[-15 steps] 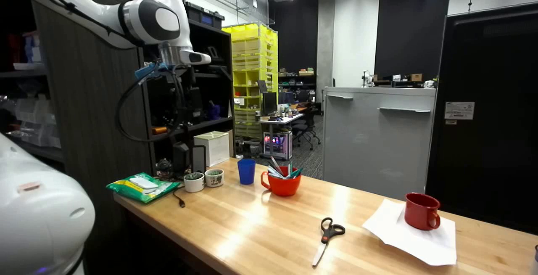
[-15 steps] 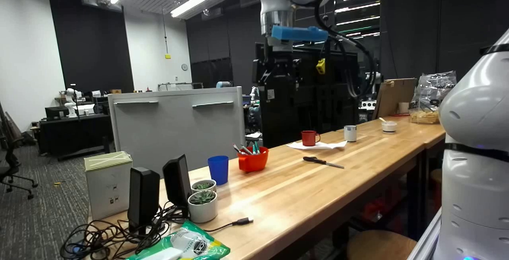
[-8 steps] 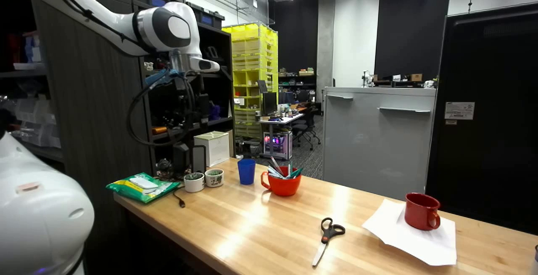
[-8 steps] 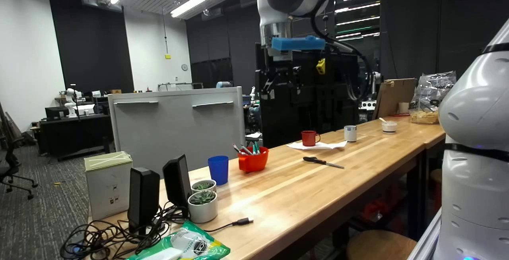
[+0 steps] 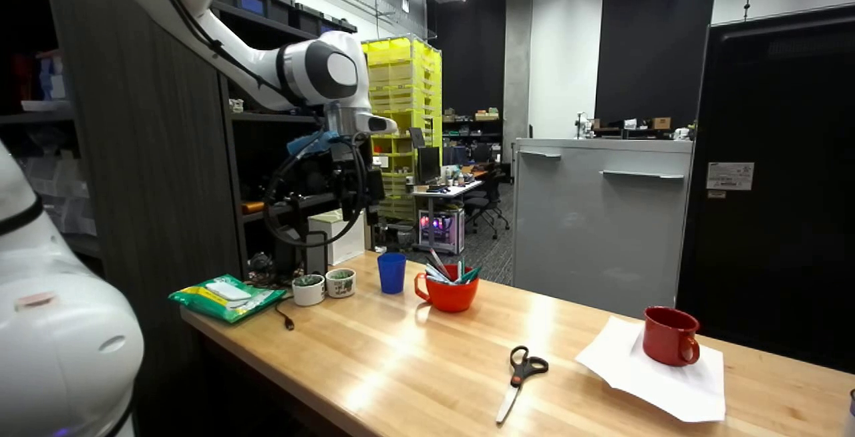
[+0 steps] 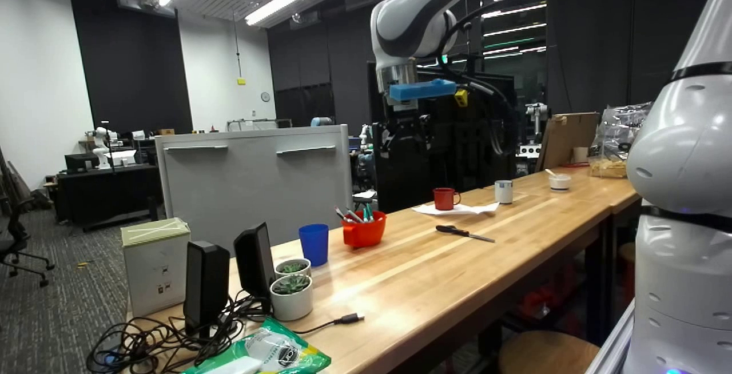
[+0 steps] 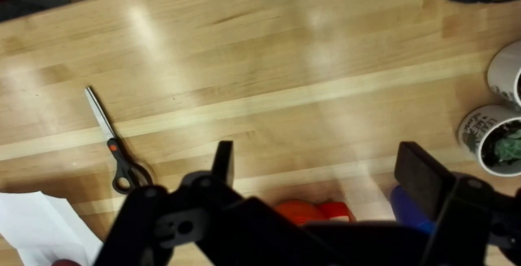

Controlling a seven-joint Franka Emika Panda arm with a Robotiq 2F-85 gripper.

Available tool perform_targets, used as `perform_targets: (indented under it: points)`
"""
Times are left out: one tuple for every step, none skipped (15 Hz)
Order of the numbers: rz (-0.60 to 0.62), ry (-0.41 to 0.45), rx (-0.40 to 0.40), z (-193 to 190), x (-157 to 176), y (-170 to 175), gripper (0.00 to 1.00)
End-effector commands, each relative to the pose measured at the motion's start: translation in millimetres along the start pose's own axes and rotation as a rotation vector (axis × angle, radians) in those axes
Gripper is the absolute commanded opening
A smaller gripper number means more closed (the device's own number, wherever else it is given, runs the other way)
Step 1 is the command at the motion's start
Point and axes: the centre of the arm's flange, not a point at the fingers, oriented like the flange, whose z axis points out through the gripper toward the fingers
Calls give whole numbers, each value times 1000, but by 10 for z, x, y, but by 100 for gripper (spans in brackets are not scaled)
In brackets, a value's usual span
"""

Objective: Move the cup and place it on the plate

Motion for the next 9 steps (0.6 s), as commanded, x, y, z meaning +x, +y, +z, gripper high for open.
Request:
perform_targets:
  points:
    - [92,-11,41,-5,458,127,100]
    - [46,-5,20,44,223,118,100]
    - [54,-11,23,66,289,153,100]
    - [56,-17,22,95,304,166,100]
    - [56,-19,21,108,305,163,100]
    - [53,-19,21,107,300,152,100]
    - [48,-17,21,97,289,130,100]
    - [44,-15,22,87,277,107,100]
    - [43,-14,22,84,274,102,100]
